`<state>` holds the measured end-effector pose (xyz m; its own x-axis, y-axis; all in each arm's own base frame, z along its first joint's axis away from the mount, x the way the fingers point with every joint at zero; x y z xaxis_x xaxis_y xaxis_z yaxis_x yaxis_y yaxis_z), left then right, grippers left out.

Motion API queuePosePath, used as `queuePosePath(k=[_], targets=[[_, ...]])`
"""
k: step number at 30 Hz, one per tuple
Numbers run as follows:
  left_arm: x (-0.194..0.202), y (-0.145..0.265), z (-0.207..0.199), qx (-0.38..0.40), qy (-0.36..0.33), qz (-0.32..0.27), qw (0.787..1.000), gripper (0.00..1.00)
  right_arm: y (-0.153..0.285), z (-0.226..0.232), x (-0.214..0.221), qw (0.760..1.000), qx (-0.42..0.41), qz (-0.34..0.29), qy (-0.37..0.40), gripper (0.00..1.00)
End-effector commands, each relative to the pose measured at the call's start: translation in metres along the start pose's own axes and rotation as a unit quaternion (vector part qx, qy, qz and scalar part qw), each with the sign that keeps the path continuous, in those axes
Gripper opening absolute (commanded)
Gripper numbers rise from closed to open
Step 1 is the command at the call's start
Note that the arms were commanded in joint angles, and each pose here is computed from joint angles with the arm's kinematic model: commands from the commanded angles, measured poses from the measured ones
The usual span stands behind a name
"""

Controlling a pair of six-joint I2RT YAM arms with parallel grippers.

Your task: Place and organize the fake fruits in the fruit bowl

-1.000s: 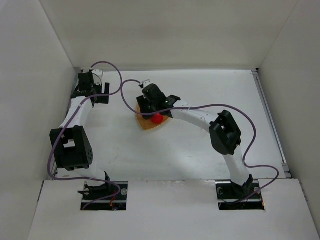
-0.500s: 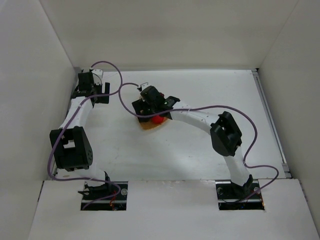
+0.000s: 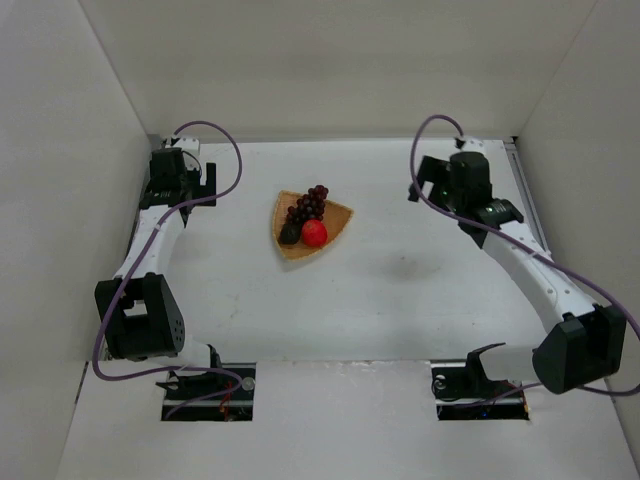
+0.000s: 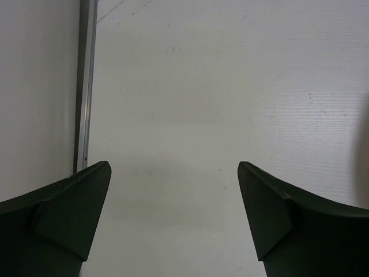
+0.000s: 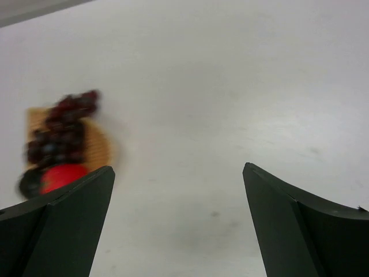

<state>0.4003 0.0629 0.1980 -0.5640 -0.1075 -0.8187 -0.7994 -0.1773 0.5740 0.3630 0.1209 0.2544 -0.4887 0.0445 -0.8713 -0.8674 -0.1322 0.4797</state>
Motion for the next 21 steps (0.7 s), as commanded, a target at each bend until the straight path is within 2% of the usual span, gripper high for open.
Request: queuePosePath(k=[1, 5, 11, 21], targets=[[-0.021, 0.008, 0.007, -0.026, 0.023, -0.055, 0.998, 0.93, 0.010, -0.059, 0.040, 0.995, 0.079, 0.035, -0.053, 1.00], [-0.021, 0.008, 0.012, -0.039, 0.031, -0.063, 0.997, 0.93, 0.026, -0.097, 0.056, 0.988, 0.123, 0.034, -0.086, 1.00], [-0.020, 0.009, 0.009, -0.037, 0.030, -0.066, 0.997, 0.93, 0.032, -0.097, 0.063, 0.989, 0.118, 0.022, -0.091, 1.00], [-0.021, 0.009, 0.007, -0.035, 0.026, -0.068, 0.997, 0.93, 0.030, -0.088, 0.082, 0.989, 0.109, 0.037, -0.089, 1.00]])
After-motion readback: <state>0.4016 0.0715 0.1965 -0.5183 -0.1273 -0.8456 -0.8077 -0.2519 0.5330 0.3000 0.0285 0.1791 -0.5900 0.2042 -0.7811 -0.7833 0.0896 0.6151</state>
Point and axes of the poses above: each gripper's point midway between its finger pads, its own y axis back along the fingers, its own z axis along the line the jaws close on, x = y × z, the point moved 3 cm from there along y, back along the fingers, and after that the axes turned 12 degrees about y, right-handed, at the moved point
